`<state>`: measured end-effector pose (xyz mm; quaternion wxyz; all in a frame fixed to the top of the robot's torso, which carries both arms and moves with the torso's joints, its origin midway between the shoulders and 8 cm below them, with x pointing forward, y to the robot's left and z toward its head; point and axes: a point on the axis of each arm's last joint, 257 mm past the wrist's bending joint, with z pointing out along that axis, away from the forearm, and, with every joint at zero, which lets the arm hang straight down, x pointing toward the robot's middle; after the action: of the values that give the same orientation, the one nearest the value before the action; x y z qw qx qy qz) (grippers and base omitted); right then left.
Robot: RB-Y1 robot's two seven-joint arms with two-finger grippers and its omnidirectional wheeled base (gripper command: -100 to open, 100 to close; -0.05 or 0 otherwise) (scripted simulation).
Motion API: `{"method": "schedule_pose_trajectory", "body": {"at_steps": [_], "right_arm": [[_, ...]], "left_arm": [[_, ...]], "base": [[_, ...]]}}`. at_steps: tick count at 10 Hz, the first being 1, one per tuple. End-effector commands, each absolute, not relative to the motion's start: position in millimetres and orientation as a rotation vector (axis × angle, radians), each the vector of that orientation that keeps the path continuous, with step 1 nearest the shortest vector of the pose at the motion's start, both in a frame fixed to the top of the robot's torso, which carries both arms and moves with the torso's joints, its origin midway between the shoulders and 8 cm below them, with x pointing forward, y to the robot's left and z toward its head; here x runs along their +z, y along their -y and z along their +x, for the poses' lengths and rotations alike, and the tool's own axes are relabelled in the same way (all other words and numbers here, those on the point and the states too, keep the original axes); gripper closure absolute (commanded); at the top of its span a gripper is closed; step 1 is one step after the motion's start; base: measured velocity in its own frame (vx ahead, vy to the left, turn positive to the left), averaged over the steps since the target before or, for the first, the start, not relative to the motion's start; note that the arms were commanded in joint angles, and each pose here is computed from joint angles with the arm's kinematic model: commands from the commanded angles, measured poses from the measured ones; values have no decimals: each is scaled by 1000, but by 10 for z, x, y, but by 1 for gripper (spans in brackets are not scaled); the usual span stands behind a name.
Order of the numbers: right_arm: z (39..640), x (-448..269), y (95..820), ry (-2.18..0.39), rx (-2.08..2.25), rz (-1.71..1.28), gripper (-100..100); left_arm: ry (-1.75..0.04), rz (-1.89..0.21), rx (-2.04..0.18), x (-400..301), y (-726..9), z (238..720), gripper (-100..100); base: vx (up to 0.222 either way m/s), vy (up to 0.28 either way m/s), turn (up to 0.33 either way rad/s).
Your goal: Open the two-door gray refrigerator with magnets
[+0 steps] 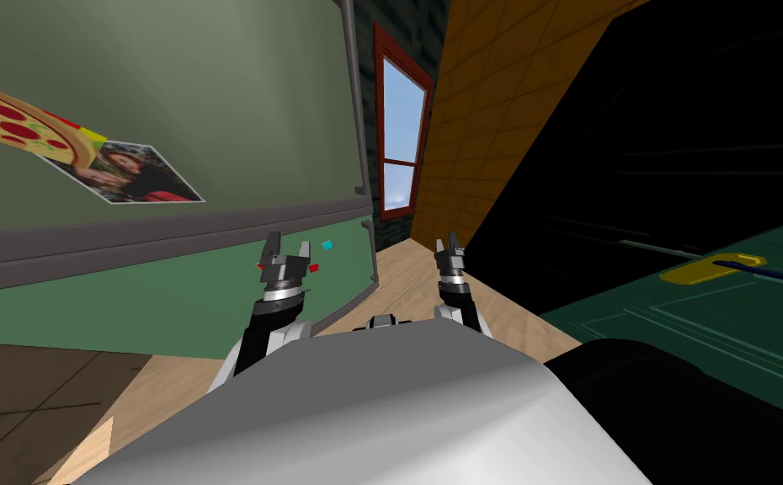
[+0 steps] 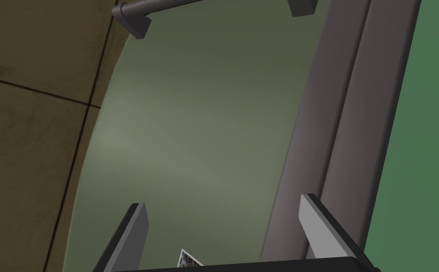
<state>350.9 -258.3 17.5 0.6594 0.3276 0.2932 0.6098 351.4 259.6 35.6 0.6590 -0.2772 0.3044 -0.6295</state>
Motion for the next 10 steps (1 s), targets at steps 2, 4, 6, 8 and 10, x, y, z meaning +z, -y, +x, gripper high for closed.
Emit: {"method": "schedule_pose_trajectory", "body": {"at_steps": [2,4,6,8,10], "right_arm": [[3509,175,2583,-664,1380,741,0],[3509,175,2583,-664,1380,741,0],[3509,175,2583,-664,1380,741,0],[3509,175,2583,-664,1380,741,0],[3509,175,2583,-664,1380,741,0]], "left_arm": [[-768,-649,-1443,271,-2484,3735,-100],[-812,-667,-1453,228,-2415,3873,-100],[-854,-683,-1466,199,-2333,4008,-100],[-882,-700,-1468,164,-2293,4091,-100],[-928,-716,-1478,136,-2196,4229,-100]], "base": [[22,29,-82],[22,36,-109],[27,40,-103],[23,34,-73],[14,32,-90]]}}
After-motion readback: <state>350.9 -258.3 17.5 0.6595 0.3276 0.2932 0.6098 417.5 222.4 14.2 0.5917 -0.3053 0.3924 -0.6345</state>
